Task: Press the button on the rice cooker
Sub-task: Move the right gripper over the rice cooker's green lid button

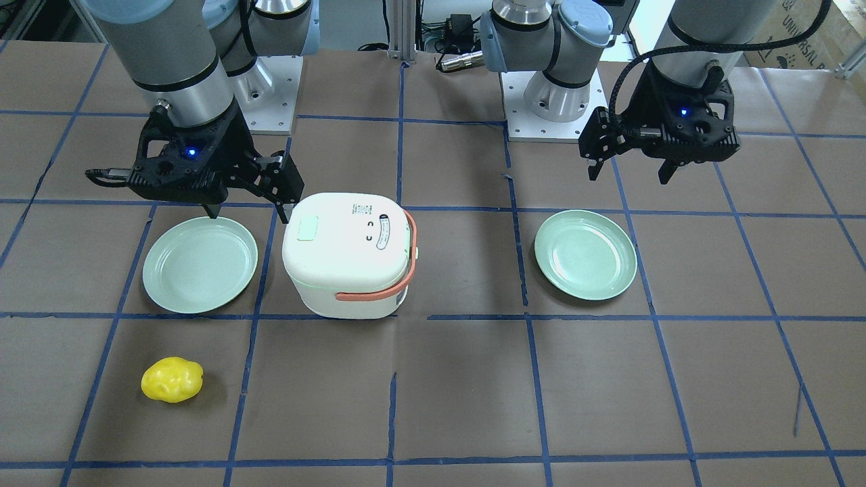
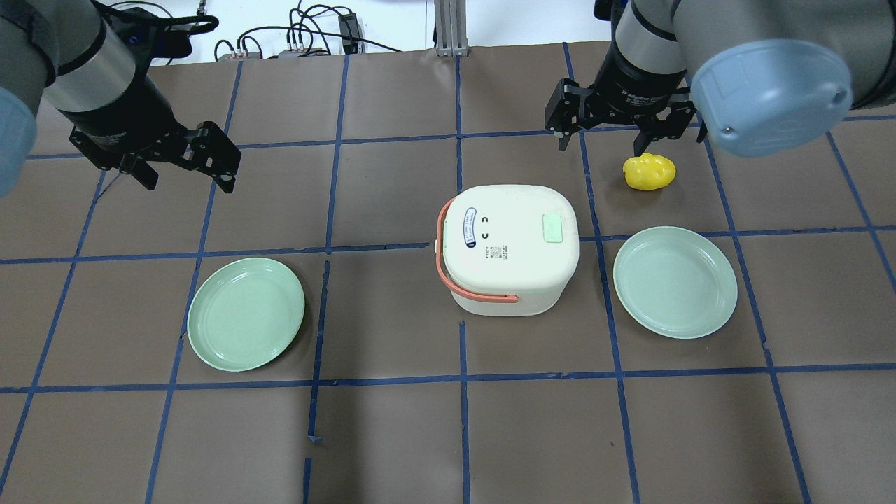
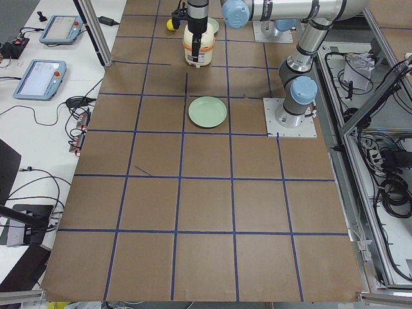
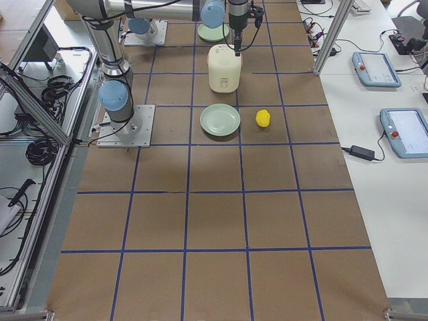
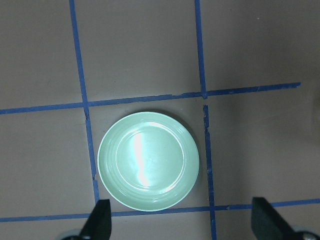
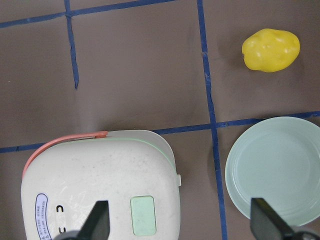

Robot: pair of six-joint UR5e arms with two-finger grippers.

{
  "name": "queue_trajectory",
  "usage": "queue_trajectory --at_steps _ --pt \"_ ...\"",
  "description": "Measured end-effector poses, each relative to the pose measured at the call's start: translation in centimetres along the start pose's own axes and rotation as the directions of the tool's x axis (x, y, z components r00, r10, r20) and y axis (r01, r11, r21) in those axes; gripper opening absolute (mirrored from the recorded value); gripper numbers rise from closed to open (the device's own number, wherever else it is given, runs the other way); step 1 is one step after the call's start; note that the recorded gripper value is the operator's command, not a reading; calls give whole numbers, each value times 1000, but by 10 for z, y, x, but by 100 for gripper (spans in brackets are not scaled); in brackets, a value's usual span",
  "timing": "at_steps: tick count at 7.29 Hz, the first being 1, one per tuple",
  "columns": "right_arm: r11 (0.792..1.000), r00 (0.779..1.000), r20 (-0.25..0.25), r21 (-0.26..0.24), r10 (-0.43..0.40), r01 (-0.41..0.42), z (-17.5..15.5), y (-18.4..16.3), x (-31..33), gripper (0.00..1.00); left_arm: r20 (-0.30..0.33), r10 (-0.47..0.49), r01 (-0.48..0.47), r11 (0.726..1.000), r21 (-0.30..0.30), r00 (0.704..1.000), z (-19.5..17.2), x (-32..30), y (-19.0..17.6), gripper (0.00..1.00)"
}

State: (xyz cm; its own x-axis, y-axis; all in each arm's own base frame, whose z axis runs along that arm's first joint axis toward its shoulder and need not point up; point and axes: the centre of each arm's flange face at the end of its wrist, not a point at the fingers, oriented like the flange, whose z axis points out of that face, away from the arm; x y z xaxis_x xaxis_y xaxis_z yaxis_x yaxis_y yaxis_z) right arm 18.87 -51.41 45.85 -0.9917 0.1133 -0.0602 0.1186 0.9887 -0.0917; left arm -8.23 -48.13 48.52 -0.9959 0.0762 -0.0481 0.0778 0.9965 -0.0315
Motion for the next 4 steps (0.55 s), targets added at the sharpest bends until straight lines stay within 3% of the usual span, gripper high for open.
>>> queue_trajectory --at_steps 1,2,3,4 --pt "1000 1000 -2 -1 19 -19 -2 9 -3 97 0 0 0 1000 0 1000 0 0 0 100" --pt "999 999 -4 -12 43 -43 3 21 -4 77 0 0 0 1000 0 1000 0 0 0 100" --pt "998 999 -5 -27 54 -54 11 32 -3 46 0 -1 1 1000 0 1000 0 0 0 100" --pt "997 998 -3 -35 66 -66 18 42 -2 32 0 -1 1 1000 0 1000 0 0 0 100"
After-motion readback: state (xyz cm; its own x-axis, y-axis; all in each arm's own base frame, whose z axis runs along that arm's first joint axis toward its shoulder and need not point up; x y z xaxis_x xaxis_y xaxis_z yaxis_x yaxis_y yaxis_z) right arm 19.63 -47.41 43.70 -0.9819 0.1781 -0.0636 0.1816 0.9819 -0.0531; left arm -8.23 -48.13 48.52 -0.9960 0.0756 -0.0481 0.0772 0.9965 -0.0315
